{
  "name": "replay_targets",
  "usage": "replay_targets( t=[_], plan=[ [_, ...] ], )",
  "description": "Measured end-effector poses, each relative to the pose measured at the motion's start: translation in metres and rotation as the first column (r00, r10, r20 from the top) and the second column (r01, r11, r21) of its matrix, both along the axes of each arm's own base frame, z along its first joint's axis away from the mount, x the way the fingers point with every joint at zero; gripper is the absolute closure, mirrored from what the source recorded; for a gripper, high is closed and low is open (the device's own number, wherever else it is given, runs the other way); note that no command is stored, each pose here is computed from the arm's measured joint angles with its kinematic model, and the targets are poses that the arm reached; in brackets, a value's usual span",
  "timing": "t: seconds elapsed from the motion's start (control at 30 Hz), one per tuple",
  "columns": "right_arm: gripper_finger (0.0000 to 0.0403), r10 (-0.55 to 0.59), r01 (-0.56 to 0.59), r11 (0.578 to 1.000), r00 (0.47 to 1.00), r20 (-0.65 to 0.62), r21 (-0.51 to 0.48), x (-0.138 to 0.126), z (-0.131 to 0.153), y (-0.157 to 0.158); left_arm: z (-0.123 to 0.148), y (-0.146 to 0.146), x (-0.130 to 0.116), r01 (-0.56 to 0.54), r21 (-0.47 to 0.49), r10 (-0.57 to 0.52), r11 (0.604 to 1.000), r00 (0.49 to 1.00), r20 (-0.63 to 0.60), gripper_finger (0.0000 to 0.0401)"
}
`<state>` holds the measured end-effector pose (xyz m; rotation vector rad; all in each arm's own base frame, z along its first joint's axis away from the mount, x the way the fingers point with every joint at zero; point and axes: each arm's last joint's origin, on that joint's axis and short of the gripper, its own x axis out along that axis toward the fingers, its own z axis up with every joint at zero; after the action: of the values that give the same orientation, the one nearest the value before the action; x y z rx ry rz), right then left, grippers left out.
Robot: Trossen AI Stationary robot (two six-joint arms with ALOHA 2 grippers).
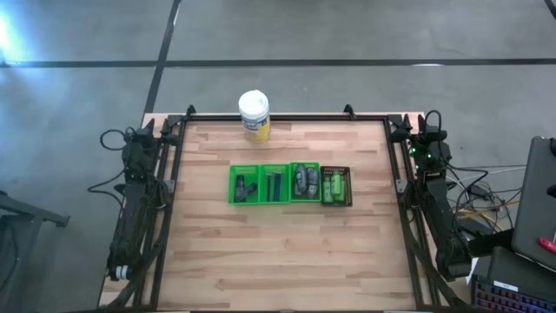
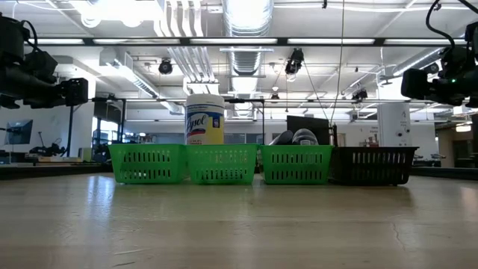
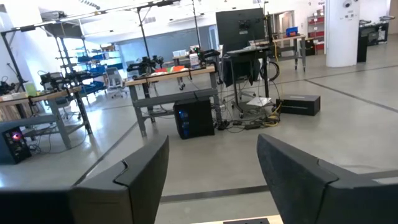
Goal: Pick & Place Travel size toiletries
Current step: Return to Home Position
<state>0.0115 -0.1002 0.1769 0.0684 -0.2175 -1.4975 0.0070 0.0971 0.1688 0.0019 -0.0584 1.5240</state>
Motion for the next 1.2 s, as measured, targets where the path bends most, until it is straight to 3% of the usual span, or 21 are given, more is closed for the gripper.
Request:
replay_targets(
  t=[1.2],
  plan=[
    [0.0046,0.0,0.0,1.0,1.0,0.0,0.0,0.0,0.0,0.0,0.0,0.0,0.0,0.0,0.0,0.0,1.0,1.0,0.0,0.0169]
  ],
)
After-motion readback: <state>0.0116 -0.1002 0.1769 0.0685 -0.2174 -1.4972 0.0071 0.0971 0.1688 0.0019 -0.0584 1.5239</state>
